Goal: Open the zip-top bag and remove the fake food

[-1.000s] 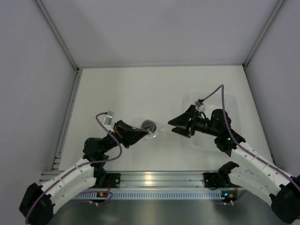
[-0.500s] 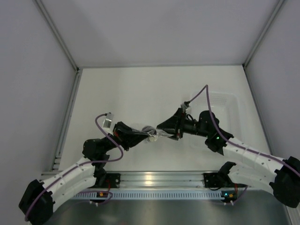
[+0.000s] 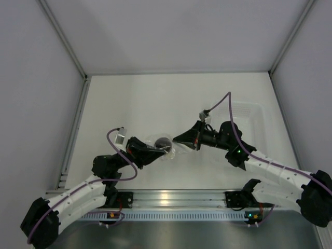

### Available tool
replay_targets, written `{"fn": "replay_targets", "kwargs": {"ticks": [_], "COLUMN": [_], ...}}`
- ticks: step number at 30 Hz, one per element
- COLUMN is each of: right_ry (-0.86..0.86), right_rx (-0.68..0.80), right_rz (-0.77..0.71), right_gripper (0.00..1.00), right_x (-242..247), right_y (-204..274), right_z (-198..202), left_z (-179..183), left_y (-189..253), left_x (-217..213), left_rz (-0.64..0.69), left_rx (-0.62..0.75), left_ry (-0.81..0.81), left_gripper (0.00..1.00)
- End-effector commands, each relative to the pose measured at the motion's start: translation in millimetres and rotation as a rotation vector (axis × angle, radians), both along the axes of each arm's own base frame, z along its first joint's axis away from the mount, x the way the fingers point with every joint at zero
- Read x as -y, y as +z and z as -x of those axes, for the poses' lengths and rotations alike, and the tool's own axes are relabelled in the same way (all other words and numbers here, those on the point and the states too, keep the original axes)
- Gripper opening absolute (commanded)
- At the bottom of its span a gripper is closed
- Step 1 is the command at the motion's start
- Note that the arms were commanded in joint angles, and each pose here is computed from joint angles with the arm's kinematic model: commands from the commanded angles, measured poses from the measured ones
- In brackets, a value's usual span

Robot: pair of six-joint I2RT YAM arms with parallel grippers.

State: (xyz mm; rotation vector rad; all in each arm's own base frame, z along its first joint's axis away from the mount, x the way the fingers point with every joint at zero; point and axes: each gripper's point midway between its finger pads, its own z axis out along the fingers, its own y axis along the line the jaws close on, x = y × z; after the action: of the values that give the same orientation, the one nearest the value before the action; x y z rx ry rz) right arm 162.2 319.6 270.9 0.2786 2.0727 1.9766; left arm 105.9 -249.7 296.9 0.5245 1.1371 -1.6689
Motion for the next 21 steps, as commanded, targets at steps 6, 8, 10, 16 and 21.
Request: {"fn": "replay_targets", "kwargs": {"ticks": [6, 8, 10, 16, 21], "right_ry": [0.004, -0.004, -0.02, -0.104, -0.101], "right_rx": [0.131, 0.184, 0.243, 0.44, 0.547], "right_rz": [-0.051, -0.03, 0.079, 0.299, 0.402], "right_gripper": [0.0, 0.0, 0.0, 0.0, 0.0], "right_x": [0, 0, 1, 10, 5], "right_y": [38, 43, 30, 18, 0], "right_z": [6, 4, -2, -29, -48], "left_z": [3, 1, -1, -8, -14], "left_y": [-9, -14, -23, -40, -45], "left_x": [-2, 0, 2, 1, 0], "left_rz": [-0.007, -0.026, -0.053, -0.092, -0.105], "left_rx": [0.073, 0.067, 0.061, 0.03, 0.024], "left_ry": [0.019, 0.026, 0.029, 0.066, 0.101], "left_gripper": [0.0, 0.0, 0.0, 0.28, 0.57]}}
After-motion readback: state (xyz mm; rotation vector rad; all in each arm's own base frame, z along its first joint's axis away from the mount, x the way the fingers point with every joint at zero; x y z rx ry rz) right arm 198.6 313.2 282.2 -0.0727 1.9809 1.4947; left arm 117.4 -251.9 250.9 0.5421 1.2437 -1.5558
